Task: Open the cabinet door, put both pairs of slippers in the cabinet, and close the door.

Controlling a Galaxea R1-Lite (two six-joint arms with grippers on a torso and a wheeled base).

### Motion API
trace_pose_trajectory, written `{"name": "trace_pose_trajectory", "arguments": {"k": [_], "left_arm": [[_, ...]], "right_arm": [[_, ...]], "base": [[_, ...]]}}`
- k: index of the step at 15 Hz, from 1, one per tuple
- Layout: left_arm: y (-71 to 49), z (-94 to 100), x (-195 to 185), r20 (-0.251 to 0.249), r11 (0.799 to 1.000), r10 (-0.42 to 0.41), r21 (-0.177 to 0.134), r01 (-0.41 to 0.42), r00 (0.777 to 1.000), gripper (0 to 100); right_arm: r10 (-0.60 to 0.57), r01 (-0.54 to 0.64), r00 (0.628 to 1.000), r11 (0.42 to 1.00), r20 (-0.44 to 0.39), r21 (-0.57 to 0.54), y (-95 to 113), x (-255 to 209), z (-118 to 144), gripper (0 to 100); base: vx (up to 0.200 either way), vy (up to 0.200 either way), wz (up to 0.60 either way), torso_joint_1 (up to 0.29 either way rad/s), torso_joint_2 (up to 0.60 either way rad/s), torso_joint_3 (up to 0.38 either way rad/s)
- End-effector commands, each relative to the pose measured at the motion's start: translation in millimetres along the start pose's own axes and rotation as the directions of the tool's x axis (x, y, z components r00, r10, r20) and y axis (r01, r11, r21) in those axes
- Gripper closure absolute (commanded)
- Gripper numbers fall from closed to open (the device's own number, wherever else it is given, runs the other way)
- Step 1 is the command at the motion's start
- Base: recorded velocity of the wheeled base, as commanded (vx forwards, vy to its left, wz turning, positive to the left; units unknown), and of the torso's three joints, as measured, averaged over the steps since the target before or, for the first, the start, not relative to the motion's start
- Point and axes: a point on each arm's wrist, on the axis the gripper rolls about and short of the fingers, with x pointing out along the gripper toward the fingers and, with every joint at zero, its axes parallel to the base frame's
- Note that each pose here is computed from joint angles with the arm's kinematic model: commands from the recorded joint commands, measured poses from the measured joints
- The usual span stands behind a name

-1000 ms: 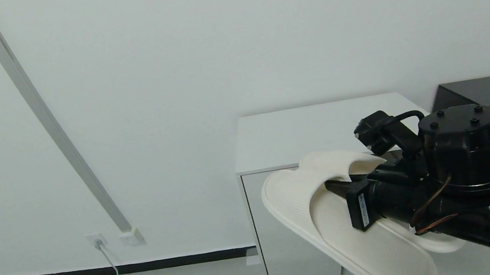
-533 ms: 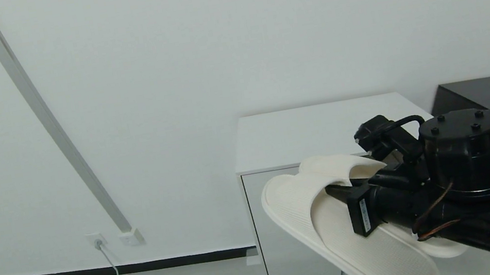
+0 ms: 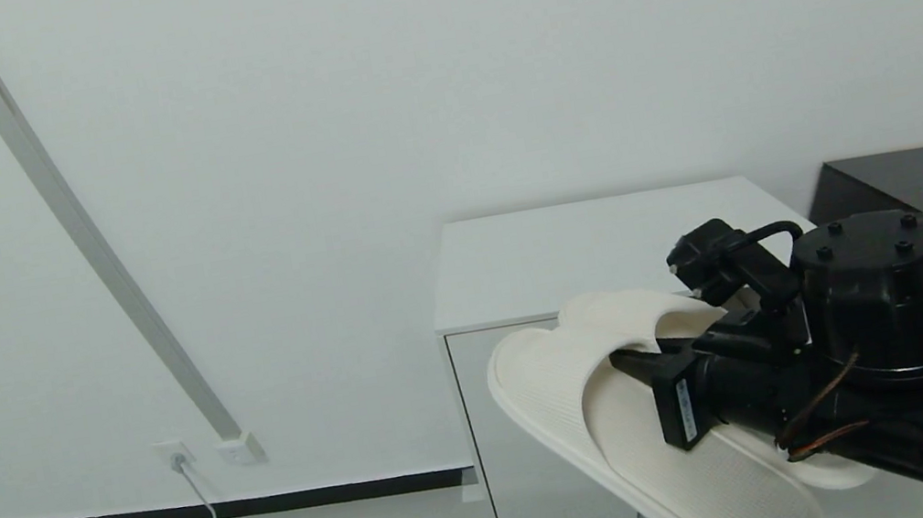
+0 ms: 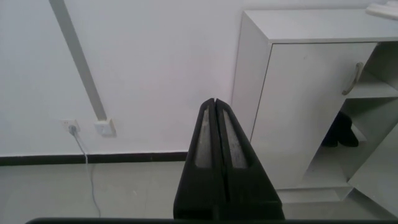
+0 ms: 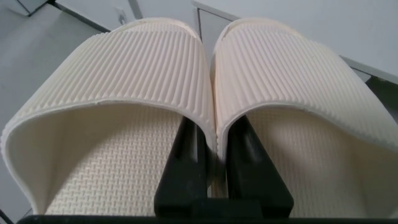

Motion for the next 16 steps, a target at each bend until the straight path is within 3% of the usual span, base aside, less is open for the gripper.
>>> {"name": "trace_pose_trajectory", "arguments": {"k": [1,13,16], "left_arm": [[0.0,0.2,0.0,0.001,1.0,-0.003,0.0,0.003,1.0,100],[-0.1,0.2,0.0,0.001,1.0,-0.006,0.0,0.006,1.0,100],[-0.1,0.0,0.0,0.0,1.0,-0.006,0.002,0.006,1.0,100]], "right_arm": [[-0.011,0.011,1.0,1.0,-0.008,0.0,-3.2,-1.2,-2.7,100],[-0.032,0.031,0.999,0.999,-0.023,-0.017,-12.6,-4.4,-10.6,100],[-0.025,0.025,1.0,0.999,-0.009,-0.028,-12.2,-4.0,-11.6,100]], "base": [[0.0,-0.2,0.0,0.012,0.0,0.002],[0.0,-0.2,0.0,0.003,0.0,0.002],[0.0,0.0,0.0,0.0,0.0,0.0]]}}
